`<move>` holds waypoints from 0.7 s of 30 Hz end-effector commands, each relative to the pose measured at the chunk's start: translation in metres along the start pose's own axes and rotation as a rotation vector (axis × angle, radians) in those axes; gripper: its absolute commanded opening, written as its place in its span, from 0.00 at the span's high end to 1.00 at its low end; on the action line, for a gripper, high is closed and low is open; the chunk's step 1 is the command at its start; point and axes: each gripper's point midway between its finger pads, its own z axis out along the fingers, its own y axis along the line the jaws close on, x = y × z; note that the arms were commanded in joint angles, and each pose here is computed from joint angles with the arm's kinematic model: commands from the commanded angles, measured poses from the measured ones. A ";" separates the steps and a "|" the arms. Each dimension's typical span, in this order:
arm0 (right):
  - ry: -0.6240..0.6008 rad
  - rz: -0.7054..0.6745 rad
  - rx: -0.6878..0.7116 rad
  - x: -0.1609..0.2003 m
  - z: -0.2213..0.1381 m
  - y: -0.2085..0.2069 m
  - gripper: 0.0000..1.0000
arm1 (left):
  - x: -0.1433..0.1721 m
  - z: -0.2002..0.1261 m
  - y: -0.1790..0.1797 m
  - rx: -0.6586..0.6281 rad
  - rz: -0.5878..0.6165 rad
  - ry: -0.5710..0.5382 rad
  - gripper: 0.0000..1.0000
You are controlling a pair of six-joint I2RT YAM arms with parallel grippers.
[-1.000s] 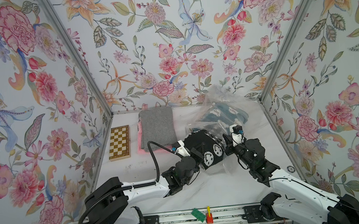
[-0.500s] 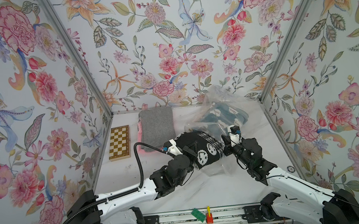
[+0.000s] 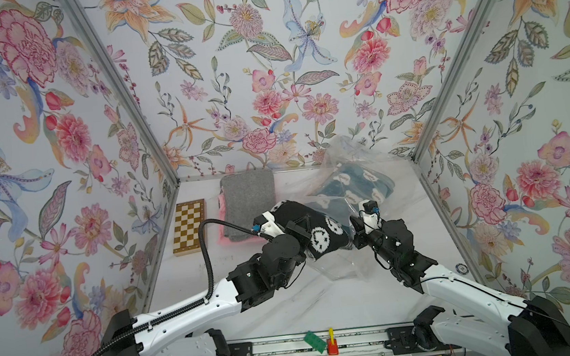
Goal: Take the blanket out of the vacuum bag
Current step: Take out the blanket from the vacuum bag.
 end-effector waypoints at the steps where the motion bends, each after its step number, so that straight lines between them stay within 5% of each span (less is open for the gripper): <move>1: 0.003 -0.014 -0.010 -0.001 0.002 0.003 1.00 | -0.029 -0.018 -0.049 0.110 -0.069 -0.078 1.00; 21: 0.025 -0.023 -0.009 0.002 0.004 0.004 1.00 | -0.129 -0.090 -0.107 0.126 0.096 -0.381 1.00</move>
